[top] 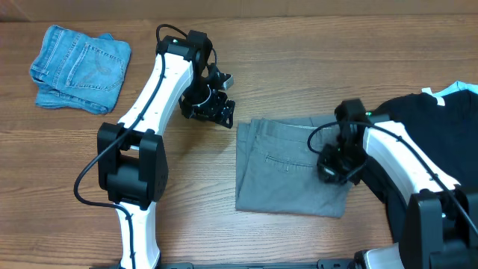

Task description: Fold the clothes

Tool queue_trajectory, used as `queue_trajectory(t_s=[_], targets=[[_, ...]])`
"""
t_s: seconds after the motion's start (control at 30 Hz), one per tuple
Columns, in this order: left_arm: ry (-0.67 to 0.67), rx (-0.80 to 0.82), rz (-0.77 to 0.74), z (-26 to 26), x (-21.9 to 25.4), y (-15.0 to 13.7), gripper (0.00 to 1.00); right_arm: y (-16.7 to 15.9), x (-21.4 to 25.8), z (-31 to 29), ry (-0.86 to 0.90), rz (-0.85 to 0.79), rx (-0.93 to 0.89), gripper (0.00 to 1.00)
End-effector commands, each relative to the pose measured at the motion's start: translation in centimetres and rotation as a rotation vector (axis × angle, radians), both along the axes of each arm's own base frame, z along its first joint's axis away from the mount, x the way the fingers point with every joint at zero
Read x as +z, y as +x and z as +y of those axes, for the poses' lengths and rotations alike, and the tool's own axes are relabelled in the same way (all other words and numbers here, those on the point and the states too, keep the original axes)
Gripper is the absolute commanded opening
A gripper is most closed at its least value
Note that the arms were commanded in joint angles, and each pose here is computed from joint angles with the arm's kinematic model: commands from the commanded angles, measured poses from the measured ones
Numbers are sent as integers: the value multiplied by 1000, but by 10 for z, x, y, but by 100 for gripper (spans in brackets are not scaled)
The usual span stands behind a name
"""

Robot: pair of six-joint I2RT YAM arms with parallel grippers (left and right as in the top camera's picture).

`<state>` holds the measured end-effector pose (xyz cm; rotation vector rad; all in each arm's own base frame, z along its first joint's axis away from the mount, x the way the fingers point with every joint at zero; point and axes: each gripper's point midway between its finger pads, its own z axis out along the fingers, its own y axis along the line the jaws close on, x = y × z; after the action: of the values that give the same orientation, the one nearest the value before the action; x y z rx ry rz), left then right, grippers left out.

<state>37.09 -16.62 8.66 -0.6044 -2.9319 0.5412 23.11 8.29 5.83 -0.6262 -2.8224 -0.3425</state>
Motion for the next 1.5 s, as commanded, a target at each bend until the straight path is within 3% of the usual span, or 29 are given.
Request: queue_trajectory(t_s=[0.0,0.17,0.37,0.7,1.1,1.33,1.47], targets=[[-35,74,84,-9,-9,-13,81,18,32,36,234,-117,67,15],[-129,99,177,-23,-23,-32,79,20,18,41,240,-127,51,14],[-185,175,298,-36,-56,-61,84,-8,-23,37,216,-20,-56,13],[-140,370,452,-51,-98,-101,84,-14,-52,37,223,-32,-73,12],[-102,389,457,-81,-133,-137,79,-14,-52,37,223,-34,-72,10],[-162,368,378,-98,-135,-122,66,-14,-52,37,223,-33,-73,9],[-194,359,339,-103,-136,-113,42,-14,-52,37,223,-32,-73,9]])
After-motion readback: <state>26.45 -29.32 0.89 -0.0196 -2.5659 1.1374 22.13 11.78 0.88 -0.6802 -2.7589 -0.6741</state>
